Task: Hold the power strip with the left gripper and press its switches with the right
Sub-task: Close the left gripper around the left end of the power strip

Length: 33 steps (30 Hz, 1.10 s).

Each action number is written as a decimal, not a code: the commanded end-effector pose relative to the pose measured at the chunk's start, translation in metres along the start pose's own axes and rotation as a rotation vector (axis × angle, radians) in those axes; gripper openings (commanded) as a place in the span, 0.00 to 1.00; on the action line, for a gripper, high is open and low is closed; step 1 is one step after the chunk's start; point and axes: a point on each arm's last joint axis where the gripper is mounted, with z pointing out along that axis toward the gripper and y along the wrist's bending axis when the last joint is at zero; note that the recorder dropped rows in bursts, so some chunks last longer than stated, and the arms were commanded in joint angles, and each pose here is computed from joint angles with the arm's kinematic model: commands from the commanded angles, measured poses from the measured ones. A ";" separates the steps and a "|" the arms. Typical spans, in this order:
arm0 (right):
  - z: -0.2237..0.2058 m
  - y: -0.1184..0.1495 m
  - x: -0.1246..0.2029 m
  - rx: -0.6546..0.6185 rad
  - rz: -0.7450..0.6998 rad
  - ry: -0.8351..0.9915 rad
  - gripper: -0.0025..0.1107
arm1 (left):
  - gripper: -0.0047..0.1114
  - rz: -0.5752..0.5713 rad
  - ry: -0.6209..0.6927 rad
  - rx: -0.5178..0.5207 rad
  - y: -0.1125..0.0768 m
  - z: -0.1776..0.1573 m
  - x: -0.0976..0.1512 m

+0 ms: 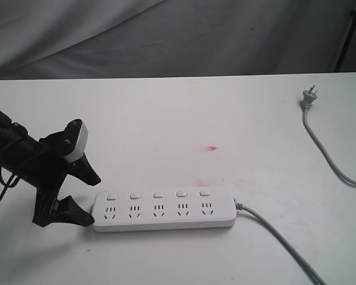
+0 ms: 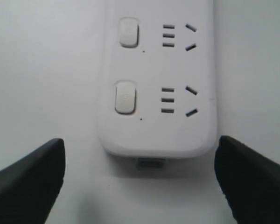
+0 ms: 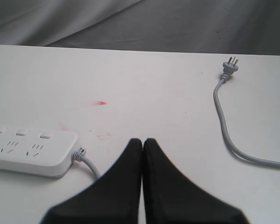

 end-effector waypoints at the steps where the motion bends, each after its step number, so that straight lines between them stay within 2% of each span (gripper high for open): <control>1: 0.000 -0.001 0.001 0.009 0.000 -0.004 0.02 | 0.74 0.052 -0.041 0.035 -0.003 0.001 -0.005; 5: 0.000 -0.001 0.001 0.009 0.000 -0.004 0.02 | 0.74 0.052 -0.079 0.003 0.000 0.001 -0.009; 33: 0.000 -0.001 0.001 0.009 0.000 -0.004 0.02 | 0.74 -0.004 -0.111 0.088 0.000 0.020 0.002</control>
